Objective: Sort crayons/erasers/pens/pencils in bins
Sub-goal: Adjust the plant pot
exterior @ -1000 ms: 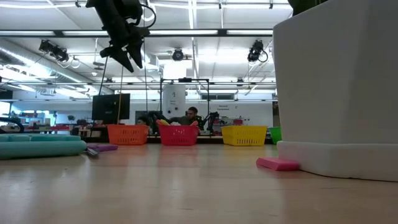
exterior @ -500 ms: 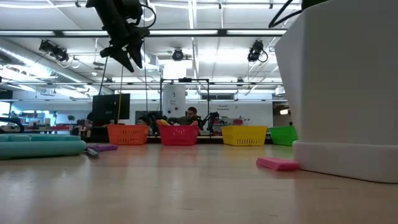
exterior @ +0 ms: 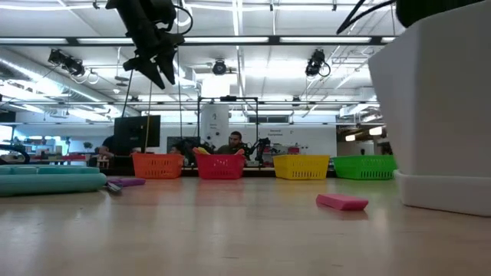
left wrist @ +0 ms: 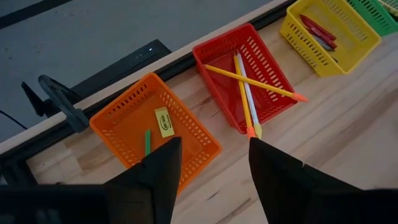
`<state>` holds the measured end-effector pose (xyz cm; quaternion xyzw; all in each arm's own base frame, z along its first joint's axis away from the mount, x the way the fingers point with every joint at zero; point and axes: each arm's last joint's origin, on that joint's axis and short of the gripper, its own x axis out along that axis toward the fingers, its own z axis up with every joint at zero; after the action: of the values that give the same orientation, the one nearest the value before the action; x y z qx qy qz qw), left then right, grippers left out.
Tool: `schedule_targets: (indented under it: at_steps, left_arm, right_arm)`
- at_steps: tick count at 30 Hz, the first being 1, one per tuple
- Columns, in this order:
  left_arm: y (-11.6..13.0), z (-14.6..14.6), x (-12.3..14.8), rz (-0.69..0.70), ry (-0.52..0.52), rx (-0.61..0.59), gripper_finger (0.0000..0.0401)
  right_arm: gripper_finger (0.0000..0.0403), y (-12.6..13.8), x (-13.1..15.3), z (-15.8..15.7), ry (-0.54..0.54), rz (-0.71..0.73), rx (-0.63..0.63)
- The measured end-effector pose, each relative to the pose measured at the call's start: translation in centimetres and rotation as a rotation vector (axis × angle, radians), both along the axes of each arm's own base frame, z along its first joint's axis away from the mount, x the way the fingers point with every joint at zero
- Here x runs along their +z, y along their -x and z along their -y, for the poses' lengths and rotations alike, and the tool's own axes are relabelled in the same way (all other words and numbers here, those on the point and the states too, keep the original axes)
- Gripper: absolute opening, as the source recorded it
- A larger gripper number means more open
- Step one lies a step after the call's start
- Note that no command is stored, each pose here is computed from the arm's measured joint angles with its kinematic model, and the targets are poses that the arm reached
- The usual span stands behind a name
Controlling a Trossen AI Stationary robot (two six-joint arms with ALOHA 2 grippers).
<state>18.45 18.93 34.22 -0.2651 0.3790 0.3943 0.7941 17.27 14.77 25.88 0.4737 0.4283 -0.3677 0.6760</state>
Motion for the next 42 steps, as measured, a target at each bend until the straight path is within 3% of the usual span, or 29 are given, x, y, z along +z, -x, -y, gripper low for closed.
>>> schedule_targets:
  at_steps: [9, 20, 24, 33, 42]
  left_arm:
    - [-0.1, 0.0, 0.0, 0.008, 0.006, -0.01, 0.019]
    - [-1.2, 1.3, 0.0, 0.015, 0.022, -0.086, 0.0176]
    - [-2.5, 2.9, 0.0, 0.03, 0.039, -0.188, 0.0177]
    - [-6.1, 9.0, 0.0, 0.003, -0.004, -0.554, 0.0172]
    - [-9.1, 15.0, 1.0, 0.16, -0.072, -0.768, 0.0172]
  right_arm:
    - [0.0059, 0.9, 0.9, -0.8, -0.048, -0.085, 0.124]
    - [0.0059, 3.6, 0.9, -1.8, -0.03, -0.153, 0.055]
    - [0.0059, 4.1, 0.8, -2.0, -0.027, -0.159, 0.031]
    - [0.0059, 4.2, 0.8, -2.0, -0.021, -0.171, 0.03]
    - [0.0068, 4.2, 0.8, -2.0, -0.02, -0.165, 0.039]
